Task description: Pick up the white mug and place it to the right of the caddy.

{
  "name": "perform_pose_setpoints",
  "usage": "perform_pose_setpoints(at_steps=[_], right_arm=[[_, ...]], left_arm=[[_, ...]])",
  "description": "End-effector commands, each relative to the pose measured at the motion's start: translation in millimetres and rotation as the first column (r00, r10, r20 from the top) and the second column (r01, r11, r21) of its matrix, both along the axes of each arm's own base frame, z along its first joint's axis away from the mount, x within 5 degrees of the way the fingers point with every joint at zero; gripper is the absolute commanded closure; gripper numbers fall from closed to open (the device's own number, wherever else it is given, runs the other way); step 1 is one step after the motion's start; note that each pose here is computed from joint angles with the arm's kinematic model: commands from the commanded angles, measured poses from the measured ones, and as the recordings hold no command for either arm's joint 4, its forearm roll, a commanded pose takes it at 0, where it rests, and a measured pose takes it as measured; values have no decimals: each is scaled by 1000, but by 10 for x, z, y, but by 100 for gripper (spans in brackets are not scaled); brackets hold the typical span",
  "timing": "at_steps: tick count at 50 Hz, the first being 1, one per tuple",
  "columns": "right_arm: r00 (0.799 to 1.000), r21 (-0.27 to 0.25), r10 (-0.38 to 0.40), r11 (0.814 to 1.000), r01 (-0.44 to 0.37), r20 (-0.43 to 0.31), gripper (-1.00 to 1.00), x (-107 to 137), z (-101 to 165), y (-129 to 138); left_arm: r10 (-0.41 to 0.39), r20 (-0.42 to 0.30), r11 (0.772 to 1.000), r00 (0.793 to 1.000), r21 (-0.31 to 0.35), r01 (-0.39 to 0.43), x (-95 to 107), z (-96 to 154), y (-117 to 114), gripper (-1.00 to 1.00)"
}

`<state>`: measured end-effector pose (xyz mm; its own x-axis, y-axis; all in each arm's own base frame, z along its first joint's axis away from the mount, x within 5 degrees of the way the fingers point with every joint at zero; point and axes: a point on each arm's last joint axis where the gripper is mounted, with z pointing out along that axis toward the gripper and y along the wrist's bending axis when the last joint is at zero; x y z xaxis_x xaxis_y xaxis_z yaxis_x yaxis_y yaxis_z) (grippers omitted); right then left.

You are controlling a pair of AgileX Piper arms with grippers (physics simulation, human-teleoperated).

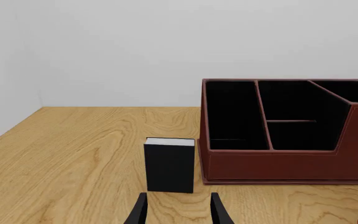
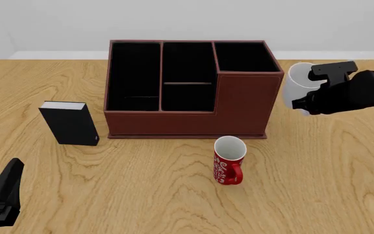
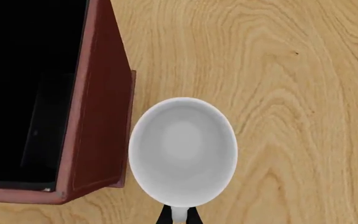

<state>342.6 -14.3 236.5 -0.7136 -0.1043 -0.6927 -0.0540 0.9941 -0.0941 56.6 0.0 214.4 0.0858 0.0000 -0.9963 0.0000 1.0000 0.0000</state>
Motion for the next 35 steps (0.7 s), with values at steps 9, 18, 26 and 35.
perform_pose_setpoints(at_steps=[9, 18, 26, 35], right_arm=[[1000, 16, -17, 1000, 17, -10, 100, 62, -151, -9], [1000, 22, -20, 1000, 20, -15, 100, 61, -206, 3], [1000, 25, -17, 1000, 18, -24, 100, 54, -258, 22], [999, 21, -19, 1000, 20, -42, 100, 72, -367, -2]], left_arm=[[0, 0, 1000, 1000, 0, 0, 0, 0, 0, -100], [0, 0, 1000, 1000, 0, 0, 0, 0, 0, -100], [0, 0, 1000, 1000, 0, 0, 0, 0, 0, -100], [0, 0, 1000, 1000, 0, 0, 0, 0, 0, -100]])
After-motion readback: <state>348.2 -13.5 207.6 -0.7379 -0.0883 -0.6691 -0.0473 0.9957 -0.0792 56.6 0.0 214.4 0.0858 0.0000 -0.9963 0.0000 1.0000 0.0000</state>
